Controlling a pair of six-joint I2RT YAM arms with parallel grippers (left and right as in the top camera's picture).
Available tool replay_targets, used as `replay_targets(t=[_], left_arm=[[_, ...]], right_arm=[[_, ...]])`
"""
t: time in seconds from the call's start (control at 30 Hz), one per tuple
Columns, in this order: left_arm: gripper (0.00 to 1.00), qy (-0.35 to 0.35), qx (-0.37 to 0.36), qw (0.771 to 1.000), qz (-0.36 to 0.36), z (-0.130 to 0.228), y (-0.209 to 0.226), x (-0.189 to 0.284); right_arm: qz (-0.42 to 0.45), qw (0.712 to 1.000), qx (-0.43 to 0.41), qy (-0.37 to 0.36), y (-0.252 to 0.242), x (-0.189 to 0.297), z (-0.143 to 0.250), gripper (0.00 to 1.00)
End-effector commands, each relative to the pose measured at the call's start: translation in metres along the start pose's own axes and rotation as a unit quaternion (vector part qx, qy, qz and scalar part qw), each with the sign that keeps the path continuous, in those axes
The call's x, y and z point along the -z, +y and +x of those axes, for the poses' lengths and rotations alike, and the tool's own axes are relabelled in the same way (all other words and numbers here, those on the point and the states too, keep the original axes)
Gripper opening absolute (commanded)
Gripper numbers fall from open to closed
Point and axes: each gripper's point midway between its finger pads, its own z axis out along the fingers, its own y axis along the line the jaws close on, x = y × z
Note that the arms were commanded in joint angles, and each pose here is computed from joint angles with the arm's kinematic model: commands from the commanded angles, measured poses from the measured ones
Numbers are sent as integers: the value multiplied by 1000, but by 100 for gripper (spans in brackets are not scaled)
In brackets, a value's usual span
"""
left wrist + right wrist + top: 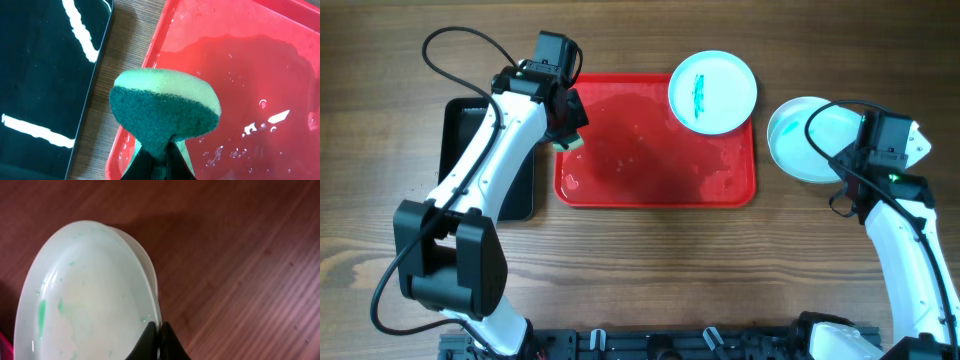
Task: Clean dirty plates on tray and stack at the side
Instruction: 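Lower the plate onto the cleaned plate and open the right gripper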
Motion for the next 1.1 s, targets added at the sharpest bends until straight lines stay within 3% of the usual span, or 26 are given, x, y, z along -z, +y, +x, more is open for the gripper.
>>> replay_targets(t=[0.0,0.67,0.93,1.07], left_arm=[[4,8,-8,1000,0,2,0,-2],[4,14,-9,1000,-4,6,2,-2],[4,14,-9,1000,-4,6,2,-2],[4,14,-9,1000,-4,6,2,-2]], right_arm=[[-9,1000,9,-5,4,-10,1,4],[7,999,20,29,21,-87,27,4],[34,998,29,40,10,-90,35,4],[55,997,34,36,2,-89,34,9]])
